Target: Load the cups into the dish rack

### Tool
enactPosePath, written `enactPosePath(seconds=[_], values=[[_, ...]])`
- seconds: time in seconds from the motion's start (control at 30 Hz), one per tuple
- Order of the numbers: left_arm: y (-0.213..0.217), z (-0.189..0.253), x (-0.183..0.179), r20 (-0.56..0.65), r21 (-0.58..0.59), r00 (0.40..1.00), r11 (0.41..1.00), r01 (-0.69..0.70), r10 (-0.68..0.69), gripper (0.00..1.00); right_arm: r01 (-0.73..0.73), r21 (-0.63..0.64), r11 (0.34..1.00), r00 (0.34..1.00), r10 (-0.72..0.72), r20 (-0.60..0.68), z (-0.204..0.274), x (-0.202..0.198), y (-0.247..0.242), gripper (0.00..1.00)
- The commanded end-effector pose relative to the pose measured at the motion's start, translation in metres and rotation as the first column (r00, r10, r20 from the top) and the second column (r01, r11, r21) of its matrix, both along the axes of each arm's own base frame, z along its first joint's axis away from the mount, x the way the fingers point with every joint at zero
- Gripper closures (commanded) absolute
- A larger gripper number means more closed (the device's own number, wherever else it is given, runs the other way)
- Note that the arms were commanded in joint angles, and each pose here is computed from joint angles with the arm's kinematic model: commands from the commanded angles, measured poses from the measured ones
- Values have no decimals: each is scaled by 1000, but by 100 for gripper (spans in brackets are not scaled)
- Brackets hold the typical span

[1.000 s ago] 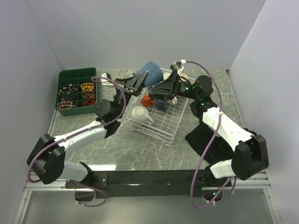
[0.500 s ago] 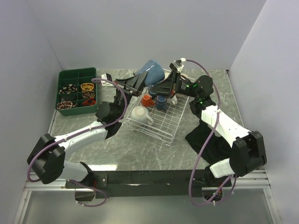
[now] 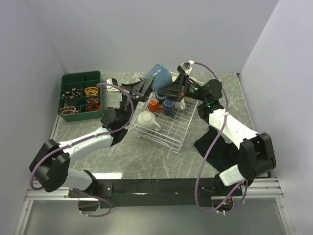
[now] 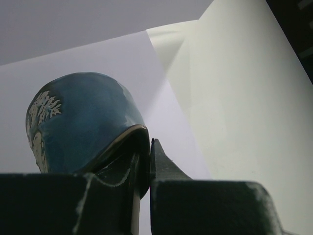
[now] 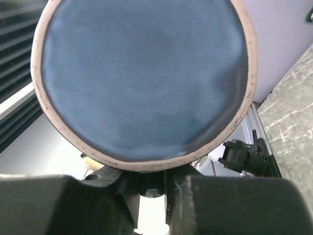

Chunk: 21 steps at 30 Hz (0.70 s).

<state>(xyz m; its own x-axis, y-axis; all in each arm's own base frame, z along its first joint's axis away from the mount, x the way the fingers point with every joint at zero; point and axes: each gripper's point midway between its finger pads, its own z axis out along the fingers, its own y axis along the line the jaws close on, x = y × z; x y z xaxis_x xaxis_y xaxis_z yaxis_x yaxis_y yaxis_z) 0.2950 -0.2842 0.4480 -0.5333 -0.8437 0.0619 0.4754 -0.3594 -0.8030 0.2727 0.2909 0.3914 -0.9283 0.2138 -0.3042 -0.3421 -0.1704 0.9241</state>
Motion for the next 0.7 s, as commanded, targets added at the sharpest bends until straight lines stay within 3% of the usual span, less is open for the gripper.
enactPosePath(seconds=[0.0, 0.1, 0.2, 0.3, 0.33, 0.43, 0.6, 0.67], values=[[10, 32, -26, 122, -108, 991, 992, 66, -53, 99, 25, 70, 997, 994, -33, 106, 30, -4, -11, 100], [3, 27, -26, 120, -101, 989, 989, 103, -91, 97, 39, 78, 996, 991, -49, 127, 35, -7, -16, 100], [-4, 23, -31, 139, -73, 982, 987, 141, -130, 67, 68, 51, 996, 986, -75, 152, 31, -11, -20, 100], [-8, 16, -38, 159, -27, 977, 988, 152, -145, 53, 119, 28, 993, 973, -122, 194, 29, -12, -30, 100], [-8, 13, -39, 154, -18, 977, 988, 155, -151, 42, 137, 20, 990, 968, -138, 210, 25, -12, -33, 100], [-8, 1, -42, 116, 48, 983, 989, 138, -143, 25, 201, 6, 979, 953, -197, 228, 21, -9, -49, 100], [-1, -41, -52, -9, 221, 993, 968, 119, -120, 11, 262, -51, 964, 935, -240, 260, 8, -11, -64, 100], [12, -47, -65, 8, 274, 996, 958, 86, -91, 9, 291, -115, 950, 917, -242, 317, -5, -14, -66, 100]])
